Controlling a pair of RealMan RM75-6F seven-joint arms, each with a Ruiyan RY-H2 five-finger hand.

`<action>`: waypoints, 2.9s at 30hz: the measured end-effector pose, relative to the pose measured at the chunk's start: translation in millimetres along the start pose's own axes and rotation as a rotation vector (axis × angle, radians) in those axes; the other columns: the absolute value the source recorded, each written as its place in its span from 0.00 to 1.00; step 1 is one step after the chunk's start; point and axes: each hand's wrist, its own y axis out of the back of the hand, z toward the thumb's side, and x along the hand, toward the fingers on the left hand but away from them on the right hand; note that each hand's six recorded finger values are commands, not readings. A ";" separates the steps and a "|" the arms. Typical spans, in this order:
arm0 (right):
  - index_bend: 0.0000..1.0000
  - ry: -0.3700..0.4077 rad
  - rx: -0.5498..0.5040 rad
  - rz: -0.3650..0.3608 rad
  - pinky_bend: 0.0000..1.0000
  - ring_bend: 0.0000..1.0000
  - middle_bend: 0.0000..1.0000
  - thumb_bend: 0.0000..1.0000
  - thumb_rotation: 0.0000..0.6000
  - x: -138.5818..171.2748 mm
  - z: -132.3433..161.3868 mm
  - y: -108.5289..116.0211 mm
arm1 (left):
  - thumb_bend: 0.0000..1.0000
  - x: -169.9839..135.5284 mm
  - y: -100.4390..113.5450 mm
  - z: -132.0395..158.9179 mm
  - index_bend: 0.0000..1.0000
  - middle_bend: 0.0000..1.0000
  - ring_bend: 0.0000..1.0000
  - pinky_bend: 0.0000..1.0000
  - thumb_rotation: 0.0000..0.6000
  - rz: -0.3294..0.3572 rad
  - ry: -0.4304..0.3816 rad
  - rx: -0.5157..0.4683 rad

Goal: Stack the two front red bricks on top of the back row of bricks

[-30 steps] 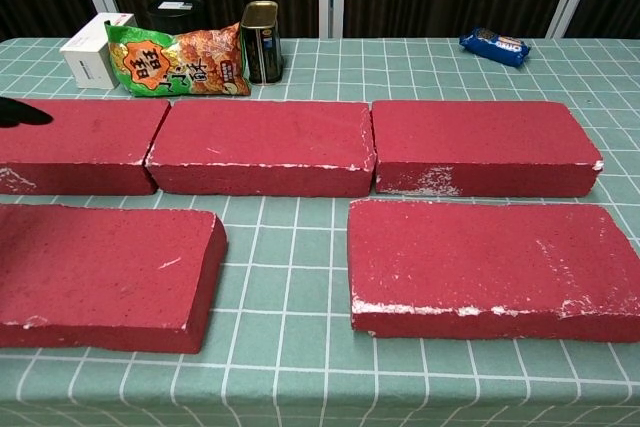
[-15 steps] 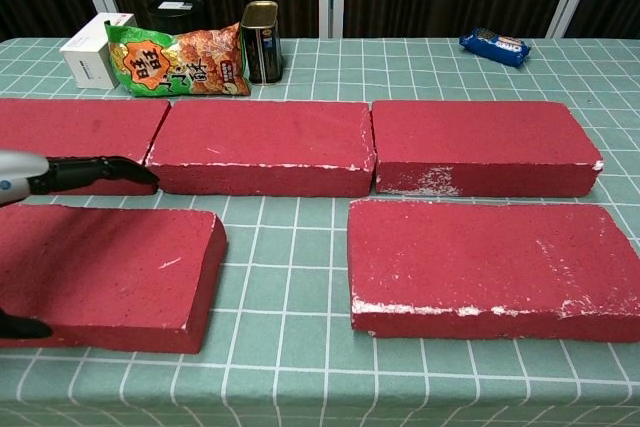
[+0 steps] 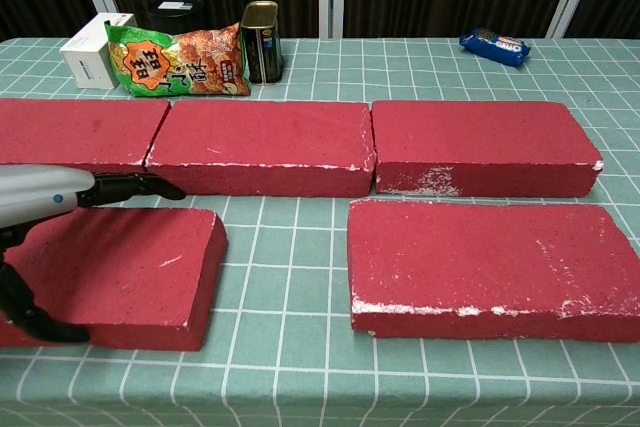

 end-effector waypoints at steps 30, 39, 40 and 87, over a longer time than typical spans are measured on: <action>0.00 -0.018 -0.001 -0.001 0.00 0.00 0.00 0.20 1.00 -0.4 -2.8 -3.6 | 0.03 -1.7 2.0 -8.3 0.12 0.17 0.00 0.02 1.00 0.011 0.044 -0.007; 0.00 -0.018 0.000 -0.012 0.00 0.00 0.00 0.20 1.00 -0.3 -3.0 0.0 | 0.03 -9.7 20.0 -0.8 0.12 0.18 0.00 0.02 1.00 0.058 0.020 -0.006; 0.00 -0.018 0.000 -0.013 0.00 0.00 0.00 0.20 1.00 -0.4 -3.0 0.5 | 0.03 -10.7 24.5 -0.5 0.12 0.18 0.00 0.02 1.00 0.066 0.018 -0.001; 0.00 -0.037 0.008 -0.058 0.00 0.00 0.00 0.20 1.00 1.5 -2.1 25.3 | 0.03 105.4 131.9 -45.5 0.11 0.19 0.00 0.02 1.00 0.086 0.013 -0.007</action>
